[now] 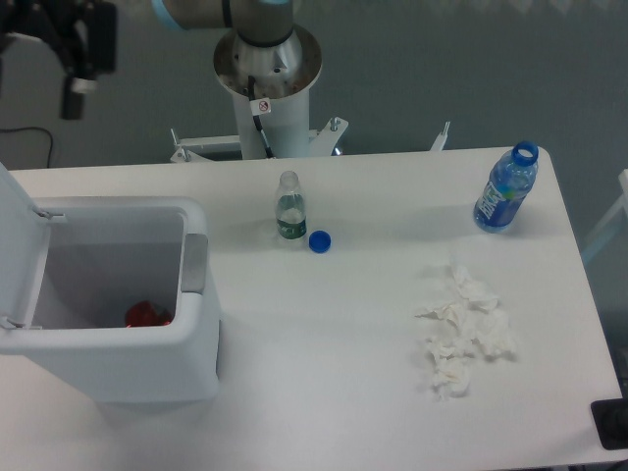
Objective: Close the trash can
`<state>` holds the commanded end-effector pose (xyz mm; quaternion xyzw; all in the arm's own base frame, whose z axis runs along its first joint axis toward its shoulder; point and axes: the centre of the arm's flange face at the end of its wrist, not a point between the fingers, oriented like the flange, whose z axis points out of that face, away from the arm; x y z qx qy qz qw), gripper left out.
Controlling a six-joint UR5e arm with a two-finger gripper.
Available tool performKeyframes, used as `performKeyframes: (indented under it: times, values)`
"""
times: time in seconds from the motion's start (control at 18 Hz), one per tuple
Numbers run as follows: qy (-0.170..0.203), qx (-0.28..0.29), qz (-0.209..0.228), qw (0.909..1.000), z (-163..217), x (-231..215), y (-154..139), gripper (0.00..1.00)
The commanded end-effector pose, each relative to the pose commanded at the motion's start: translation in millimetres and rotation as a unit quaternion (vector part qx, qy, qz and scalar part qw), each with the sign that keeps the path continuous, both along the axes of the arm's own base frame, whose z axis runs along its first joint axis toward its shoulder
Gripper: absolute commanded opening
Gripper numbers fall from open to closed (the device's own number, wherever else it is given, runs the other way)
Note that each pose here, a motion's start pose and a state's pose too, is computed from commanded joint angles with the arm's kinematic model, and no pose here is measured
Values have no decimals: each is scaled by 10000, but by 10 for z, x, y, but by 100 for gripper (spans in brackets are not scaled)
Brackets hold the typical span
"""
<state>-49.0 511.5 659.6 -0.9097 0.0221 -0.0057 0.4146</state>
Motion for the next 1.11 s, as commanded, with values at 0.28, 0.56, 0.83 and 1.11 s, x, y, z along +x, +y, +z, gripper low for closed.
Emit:
performKeyframes:
  times: [0.28,0.56,0.83,1.11]
  values:
    - [-180,70,-484,9986,-41,303,113,100]
    - [-151,102,-728,9972,-75,500,184,100]
    - [-117,223,-1081,9938,-140,730,313,100]
    - [-214,2,-1476,9888,-445,966,607,100]
